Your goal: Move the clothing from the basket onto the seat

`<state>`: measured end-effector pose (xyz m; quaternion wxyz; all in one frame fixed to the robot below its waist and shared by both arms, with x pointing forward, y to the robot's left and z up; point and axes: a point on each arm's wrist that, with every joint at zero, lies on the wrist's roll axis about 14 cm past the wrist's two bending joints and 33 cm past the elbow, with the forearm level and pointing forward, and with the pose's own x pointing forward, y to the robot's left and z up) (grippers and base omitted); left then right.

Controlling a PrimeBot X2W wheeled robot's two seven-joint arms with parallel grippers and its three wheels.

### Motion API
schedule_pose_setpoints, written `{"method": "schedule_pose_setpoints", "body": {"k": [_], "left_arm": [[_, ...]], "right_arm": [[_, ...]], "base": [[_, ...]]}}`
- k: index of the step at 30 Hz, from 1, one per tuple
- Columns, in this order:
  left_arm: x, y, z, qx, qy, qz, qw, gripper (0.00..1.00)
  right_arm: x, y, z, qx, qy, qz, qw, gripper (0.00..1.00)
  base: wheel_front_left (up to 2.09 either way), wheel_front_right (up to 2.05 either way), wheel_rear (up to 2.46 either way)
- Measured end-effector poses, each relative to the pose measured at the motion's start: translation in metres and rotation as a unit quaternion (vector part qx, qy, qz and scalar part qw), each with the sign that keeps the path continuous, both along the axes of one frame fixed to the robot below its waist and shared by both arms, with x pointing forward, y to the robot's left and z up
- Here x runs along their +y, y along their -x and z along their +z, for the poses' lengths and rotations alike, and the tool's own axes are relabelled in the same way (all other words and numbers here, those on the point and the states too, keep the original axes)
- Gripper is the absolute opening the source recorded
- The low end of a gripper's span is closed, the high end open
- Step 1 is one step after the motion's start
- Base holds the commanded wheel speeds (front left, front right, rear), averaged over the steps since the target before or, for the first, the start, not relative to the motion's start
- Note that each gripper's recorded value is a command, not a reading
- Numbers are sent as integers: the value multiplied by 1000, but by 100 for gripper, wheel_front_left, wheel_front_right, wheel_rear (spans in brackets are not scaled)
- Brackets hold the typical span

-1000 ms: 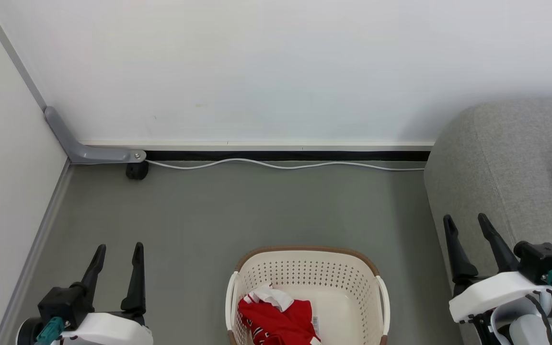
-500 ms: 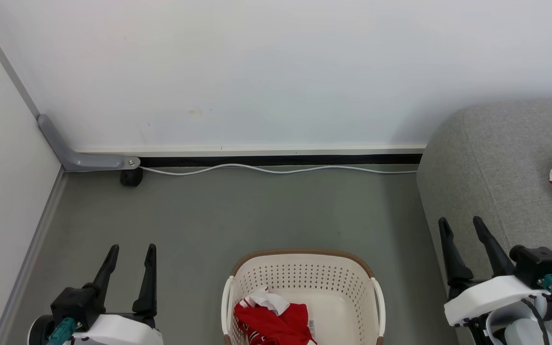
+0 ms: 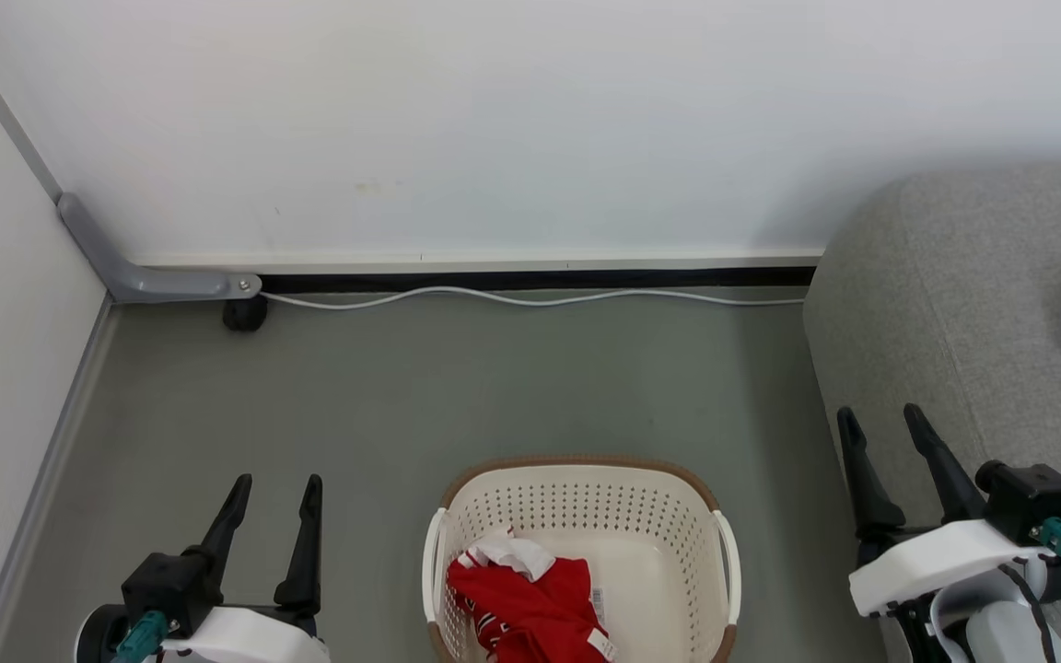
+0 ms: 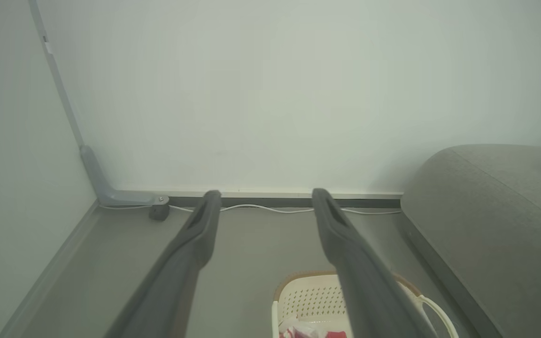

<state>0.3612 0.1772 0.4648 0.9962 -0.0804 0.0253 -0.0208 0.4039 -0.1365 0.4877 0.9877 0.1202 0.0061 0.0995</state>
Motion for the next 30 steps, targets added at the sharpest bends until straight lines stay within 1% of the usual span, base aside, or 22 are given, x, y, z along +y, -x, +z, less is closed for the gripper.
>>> {"method": "schedule_pose_setpoints", "body": {"k": [3, 6, 10, 11, 15, 21, 30], "left_arm": [[-3, -1, -9, 14, 1, -4, 1000, 100], [-10, -6, -24, 36, 9, -14, 999, 100], [-24, -26, -35, 51, 21, -32, 998, 100], [-32, -37, -42, 59, 26, -43, 997, 100], [-47, -53, -65, 88, 35, -64, 993, 100], [-69, -70, -109, 142, 46, -93, 984, 100], [-107, -85, -177, 219, 53, -150, 963, 100]], "right_arm": [[1, -6, -1, 0, 0, 2, 1000, 100], [0, -22, 4, -10, 4, 4, 1000, 100], [0, -45, 5, -19, 11, 8, 1000, 100], [2, -57, 1, -18, 13, 10, 1000, 100], [4, -77, -12, -10, 11, 14, 1000, 100], [7, -107, -35, -2, 16, 21, 1000, 100], [12, -143, -72, 8, 23, 33, 999, 100]], "base": [[0, 0, 0], [0, 0, 0], [0, 0, 0], [0, 0, 0], [0, 0, 0], [0, 0, 0], [0, 0, 0]]}}
